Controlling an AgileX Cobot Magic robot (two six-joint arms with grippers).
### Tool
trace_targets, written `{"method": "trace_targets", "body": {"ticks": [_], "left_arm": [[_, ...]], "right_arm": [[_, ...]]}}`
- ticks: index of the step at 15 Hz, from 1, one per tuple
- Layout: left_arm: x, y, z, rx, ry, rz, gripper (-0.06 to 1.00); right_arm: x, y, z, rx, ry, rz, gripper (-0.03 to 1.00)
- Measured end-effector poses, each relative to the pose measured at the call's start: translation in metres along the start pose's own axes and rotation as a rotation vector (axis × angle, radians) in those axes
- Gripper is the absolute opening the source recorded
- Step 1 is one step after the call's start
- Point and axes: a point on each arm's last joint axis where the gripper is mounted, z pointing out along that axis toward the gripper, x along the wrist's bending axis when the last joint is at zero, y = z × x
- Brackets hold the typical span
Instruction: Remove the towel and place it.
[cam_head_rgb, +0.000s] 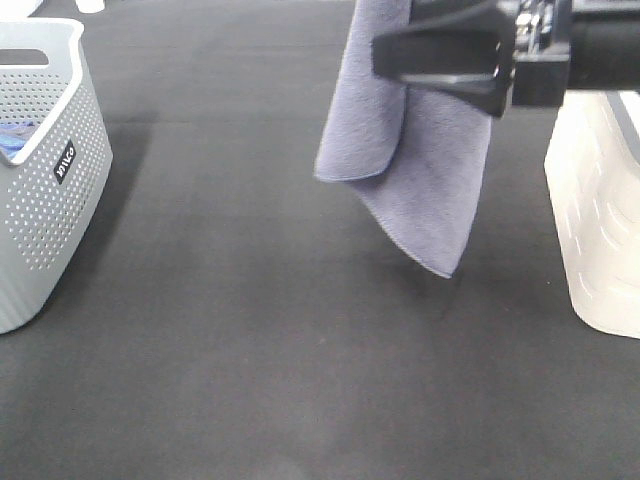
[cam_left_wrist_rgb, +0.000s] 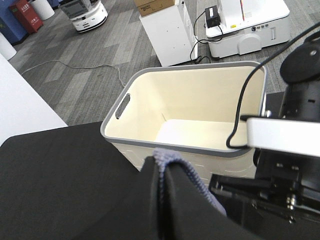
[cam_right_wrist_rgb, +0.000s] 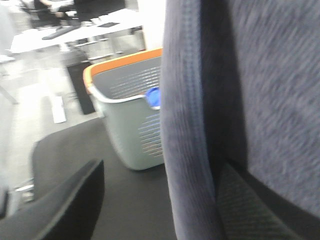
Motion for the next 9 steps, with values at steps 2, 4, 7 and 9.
{"method": "trace_targets", "body": {"ticks": [2,4,7,9], "left_arm": [[0.0,0.0,0.0,0.0,0.0,0.0,0.0],[0.0,0.0,0.0,-0.001,0.0,-0.001,0.0],[0.0,0.0,0.0,-0.001,0.0,0.003,0.0],[0.0,0.0,0.0,0.005,0.003,0.011,0.0]], "right_arm": [[-0.011,-0.012,0.008,0.022,0.015,0.045,0.57],[-0.02,-0.019,0.012,0.025,-0.007,0.056,0.57],[-0.029,-0.034,0.019,0.055,0.008,0.103,0.55],[-0.033,-0.042,0.022,0.088,0.019,0.116,0.51]]}}
